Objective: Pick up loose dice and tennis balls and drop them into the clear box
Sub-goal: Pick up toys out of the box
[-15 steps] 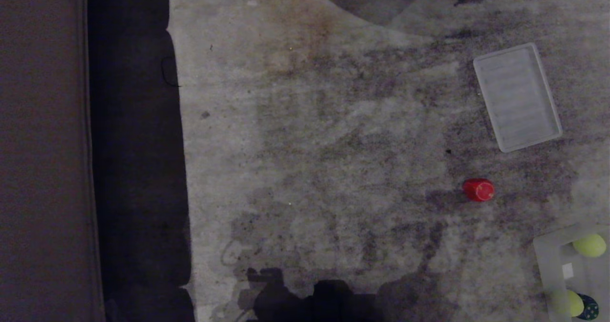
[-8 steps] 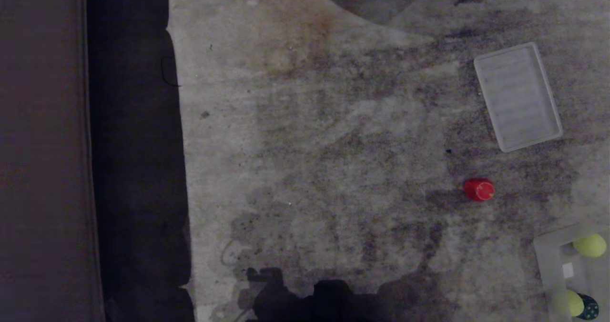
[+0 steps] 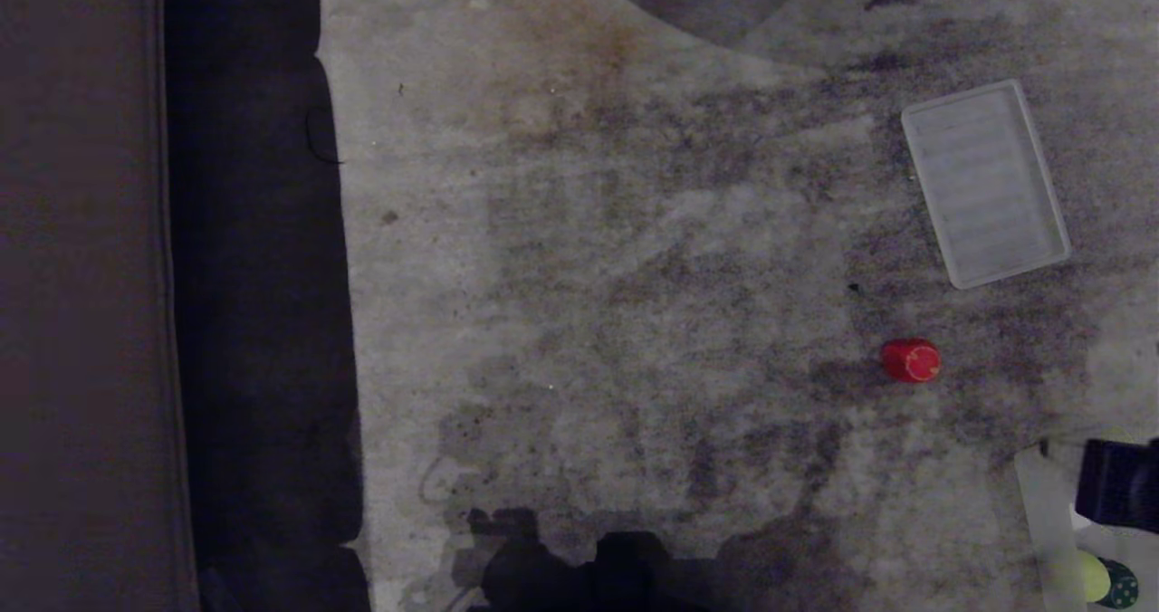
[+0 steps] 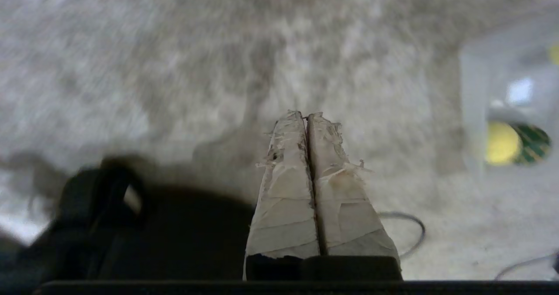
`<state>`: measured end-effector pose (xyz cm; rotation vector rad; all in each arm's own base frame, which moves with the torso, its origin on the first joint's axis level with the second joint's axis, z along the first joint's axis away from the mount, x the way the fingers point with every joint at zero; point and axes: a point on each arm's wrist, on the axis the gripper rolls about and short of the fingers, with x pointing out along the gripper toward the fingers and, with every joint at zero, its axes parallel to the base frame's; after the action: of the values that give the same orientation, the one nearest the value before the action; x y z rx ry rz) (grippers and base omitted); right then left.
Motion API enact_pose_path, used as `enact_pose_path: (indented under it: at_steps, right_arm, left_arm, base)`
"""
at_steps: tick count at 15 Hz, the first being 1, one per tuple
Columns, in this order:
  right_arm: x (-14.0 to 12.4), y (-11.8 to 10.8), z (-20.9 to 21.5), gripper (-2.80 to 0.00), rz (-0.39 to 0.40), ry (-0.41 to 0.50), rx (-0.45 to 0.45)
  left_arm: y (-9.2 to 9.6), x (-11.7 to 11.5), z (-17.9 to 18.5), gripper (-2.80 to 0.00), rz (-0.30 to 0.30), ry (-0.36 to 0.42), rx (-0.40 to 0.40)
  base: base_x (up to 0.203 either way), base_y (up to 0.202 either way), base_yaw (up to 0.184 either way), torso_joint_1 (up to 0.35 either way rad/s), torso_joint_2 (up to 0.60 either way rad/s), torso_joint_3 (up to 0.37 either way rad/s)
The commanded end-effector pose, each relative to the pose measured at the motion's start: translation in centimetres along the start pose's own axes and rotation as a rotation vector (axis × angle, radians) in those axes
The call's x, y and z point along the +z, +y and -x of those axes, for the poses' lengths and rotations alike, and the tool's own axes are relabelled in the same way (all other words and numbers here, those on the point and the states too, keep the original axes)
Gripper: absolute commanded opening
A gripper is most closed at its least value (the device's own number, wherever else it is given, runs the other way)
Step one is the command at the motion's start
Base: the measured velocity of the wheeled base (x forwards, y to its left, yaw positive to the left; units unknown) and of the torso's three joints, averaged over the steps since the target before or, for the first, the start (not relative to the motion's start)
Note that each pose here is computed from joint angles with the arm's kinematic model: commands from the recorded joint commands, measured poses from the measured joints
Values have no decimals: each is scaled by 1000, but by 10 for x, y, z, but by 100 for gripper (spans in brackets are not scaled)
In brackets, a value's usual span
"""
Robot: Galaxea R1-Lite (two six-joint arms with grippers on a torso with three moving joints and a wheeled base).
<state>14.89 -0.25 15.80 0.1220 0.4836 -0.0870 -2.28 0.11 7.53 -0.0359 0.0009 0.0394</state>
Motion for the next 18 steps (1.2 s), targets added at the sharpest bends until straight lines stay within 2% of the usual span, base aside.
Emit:
enact_pose_path:
  at_steps: [1,3,4,7,15,16,18]
  right_arm:
    - [-3,-1,-69,-280,-8,100,-31]
    - [-5,-7,-96,-280,-28,129,-59]
    - [-6,-9,-107,0,-46,140,-69]
    - [2,-12,-134,0,-125,137,-86]
    - [-7,-43,-183,0,-217,158,-174]
    - [-3,-44,-190,0,-259,122,-169]
    - [3,-42,-198,0,-278,56,-95]
  left_arm:
    - [0,0,0,-280,1,3,1]
    - [0,0,0,-280,1,3,1]
    - [0,0,0,-280,1,1,1]
    - [0,0,0,-280,1,2,1]
    - [0,0,0,-280,1,2,1]
    - [0,0,0,-280,1,3,1]
    - [0,0,0,-280,1,1,1]
  base:
    - [0,0,0,0,0,0]
    - [0,0,0,0,0,0]
    - [0,0,0,0,0,0]
    - [0,0,0,0,0,0]
    - [0,0,0,0,0,0]
    - [0,0,0,0,0,0]
    - [0,0,0,0,0,0]
